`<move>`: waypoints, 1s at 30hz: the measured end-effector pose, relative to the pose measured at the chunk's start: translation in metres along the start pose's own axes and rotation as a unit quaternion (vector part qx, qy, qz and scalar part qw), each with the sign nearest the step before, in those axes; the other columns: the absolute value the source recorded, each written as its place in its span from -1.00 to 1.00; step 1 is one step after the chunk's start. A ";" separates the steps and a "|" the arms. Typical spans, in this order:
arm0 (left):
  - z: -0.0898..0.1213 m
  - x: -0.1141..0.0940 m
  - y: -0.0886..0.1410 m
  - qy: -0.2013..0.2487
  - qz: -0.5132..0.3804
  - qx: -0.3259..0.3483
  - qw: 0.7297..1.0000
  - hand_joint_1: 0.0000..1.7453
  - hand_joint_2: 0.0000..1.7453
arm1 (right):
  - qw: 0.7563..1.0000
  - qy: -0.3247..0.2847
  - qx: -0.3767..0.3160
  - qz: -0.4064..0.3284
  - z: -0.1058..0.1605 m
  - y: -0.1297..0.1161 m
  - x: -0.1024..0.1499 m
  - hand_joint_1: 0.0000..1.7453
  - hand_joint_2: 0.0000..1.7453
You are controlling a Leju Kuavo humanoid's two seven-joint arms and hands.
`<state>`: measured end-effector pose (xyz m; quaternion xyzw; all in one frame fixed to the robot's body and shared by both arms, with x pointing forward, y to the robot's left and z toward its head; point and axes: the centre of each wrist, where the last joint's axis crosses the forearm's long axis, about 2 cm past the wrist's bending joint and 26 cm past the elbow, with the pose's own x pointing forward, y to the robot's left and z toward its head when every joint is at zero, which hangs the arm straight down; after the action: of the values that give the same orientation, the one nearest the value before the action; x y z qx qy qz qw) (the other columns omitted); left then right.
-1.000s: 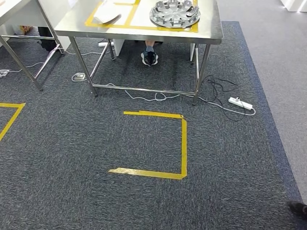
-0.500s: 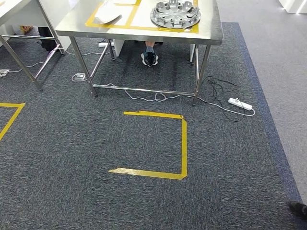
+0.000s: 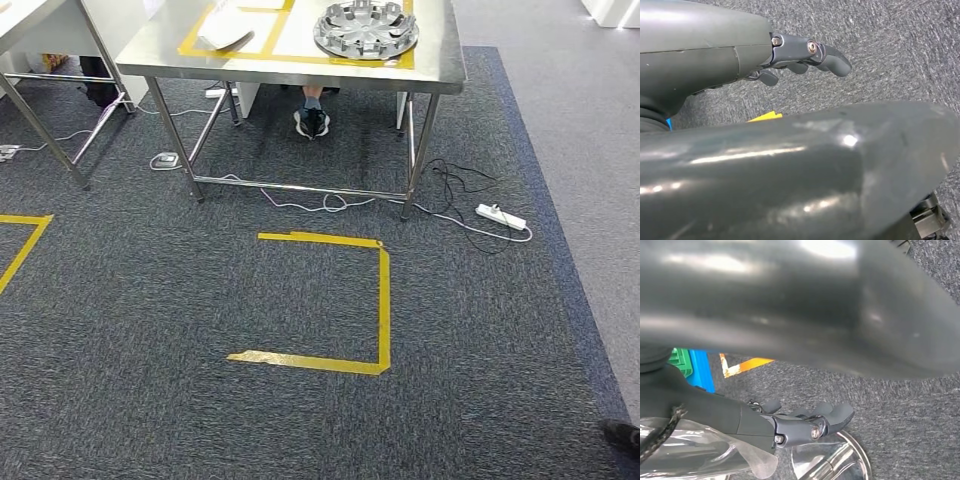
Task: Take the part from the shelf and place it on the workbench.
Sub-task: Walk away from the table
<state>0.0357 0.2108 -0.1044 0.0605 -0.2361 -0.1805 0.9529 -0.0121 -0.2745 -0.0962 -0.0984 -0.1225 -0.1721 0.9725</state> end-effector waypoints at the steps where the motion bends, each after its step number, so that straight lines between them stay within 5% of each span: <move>1: 0.000 0.000 0.000 0.000 0.001 0.000 1.000 -1.00 -1.00 | 1.000 0.000 0.001 0.000 0.000 0.000 0.000 -1.00 -1.00; 30: 0.001 0.000 -0.002 0.002 0.011 0.000 1.000 -1.00 -1.00 | 0.999 0.001 0.023 -0.033 0.000 0.001 0.000 -1.00 -1.00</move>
<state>0.0347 0.2093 -0.1043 0.0582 -0.2352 -0.1697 0.9553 -0.0116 -0.2732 -0.0963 -0.0719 -0.1284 -0.2014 0.9684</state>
